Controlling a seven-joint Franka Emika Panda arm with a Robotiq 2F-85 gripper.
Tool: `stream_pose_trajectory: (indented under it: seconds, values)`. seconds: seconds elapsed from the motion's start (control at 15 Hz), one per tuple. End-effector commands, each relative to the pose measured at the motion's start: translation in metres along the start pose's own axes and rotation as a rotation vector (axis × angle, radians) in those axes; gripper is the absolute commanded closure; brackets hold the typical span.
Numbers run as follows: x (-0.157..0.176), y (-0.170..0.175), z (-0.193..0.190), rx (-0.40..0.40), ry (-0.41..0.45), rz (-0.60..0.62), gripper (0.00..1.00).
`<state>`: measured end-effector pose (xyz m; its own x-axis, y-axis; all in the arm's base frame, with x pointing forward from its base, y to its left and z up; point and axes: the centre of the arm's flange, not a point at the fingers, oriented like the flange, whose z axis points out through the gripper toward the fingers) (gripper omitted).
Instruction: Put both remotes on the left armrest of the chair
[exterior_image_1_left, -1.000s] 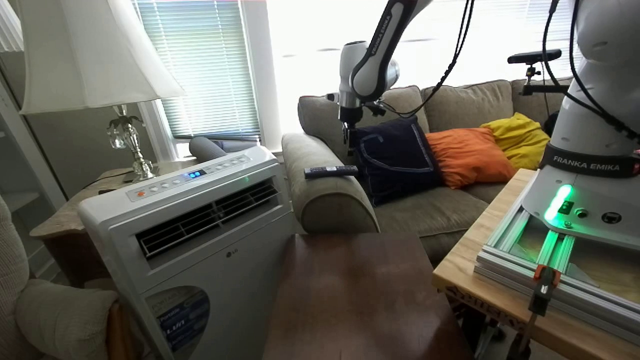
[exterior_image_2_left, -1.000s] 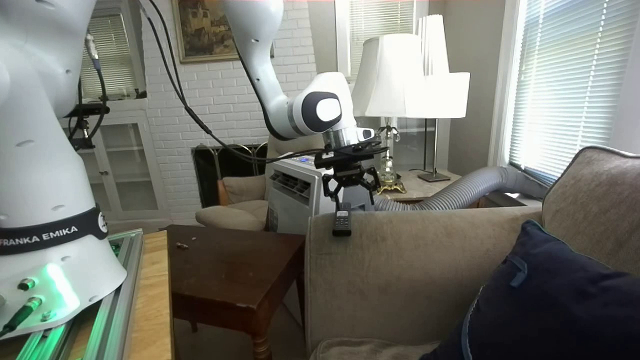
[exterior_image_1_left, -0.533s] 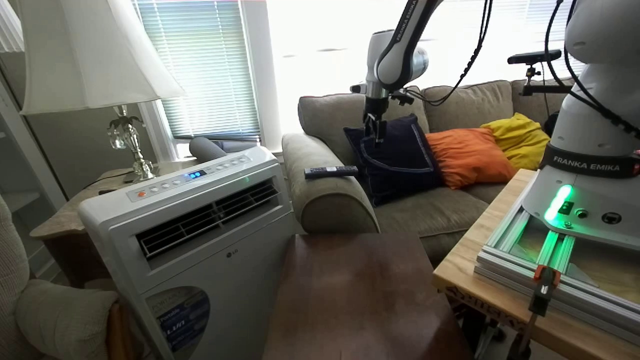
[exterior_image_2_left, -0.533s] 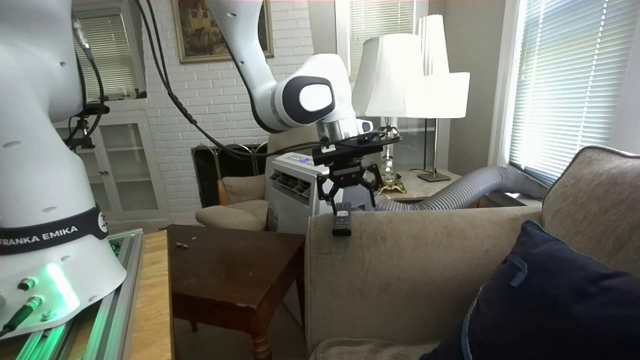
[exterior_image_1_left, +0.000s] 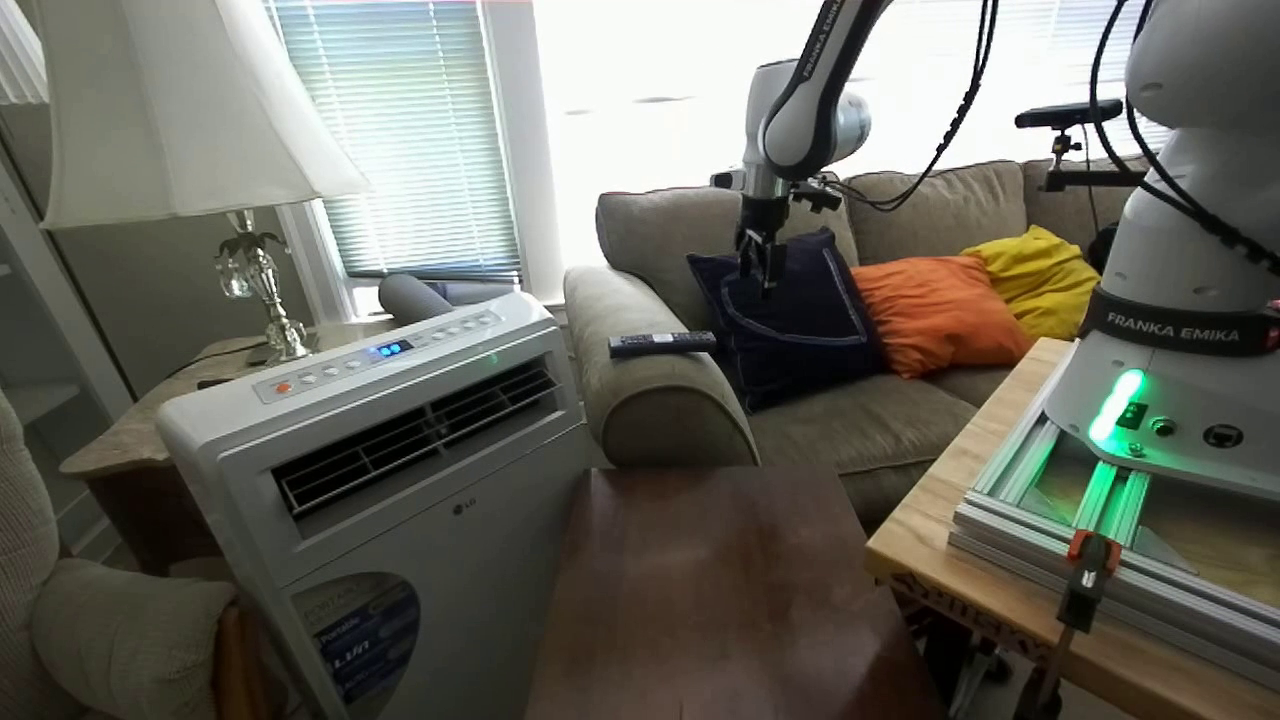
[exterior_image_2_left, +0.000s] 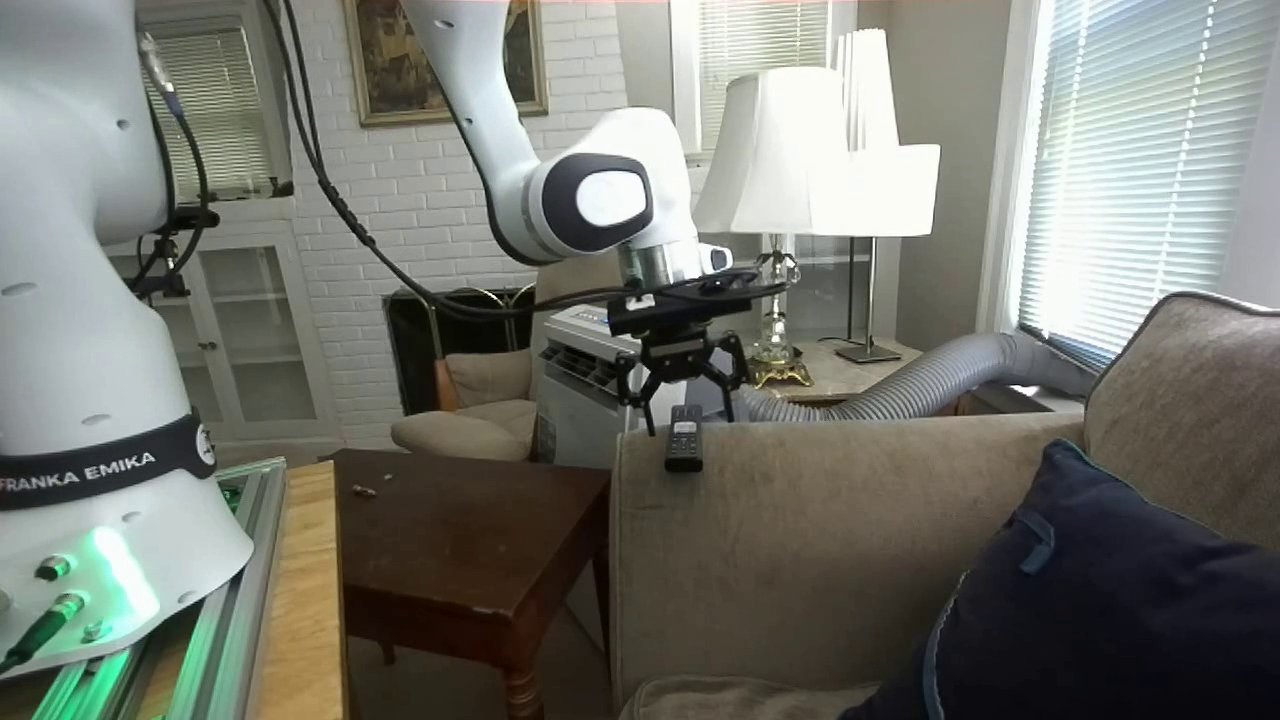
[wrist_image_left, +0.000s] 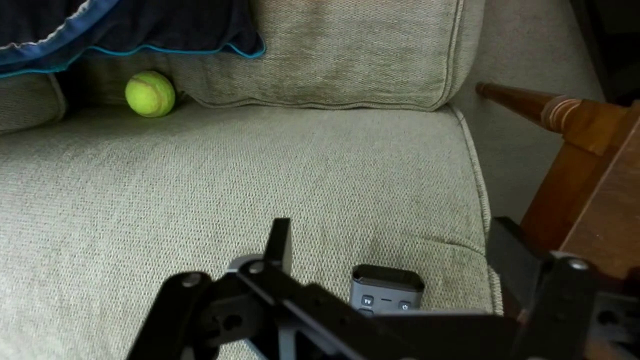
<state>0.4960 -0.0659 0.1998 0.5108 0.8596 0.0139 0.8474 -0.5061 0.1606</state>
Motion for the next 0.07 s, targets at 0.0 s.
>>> stream_pose_trajectory:
  seconds: [0.0]
  values:
    - [-0.0001,0.0,0.0,0.0,0.0,0.0,0.0]
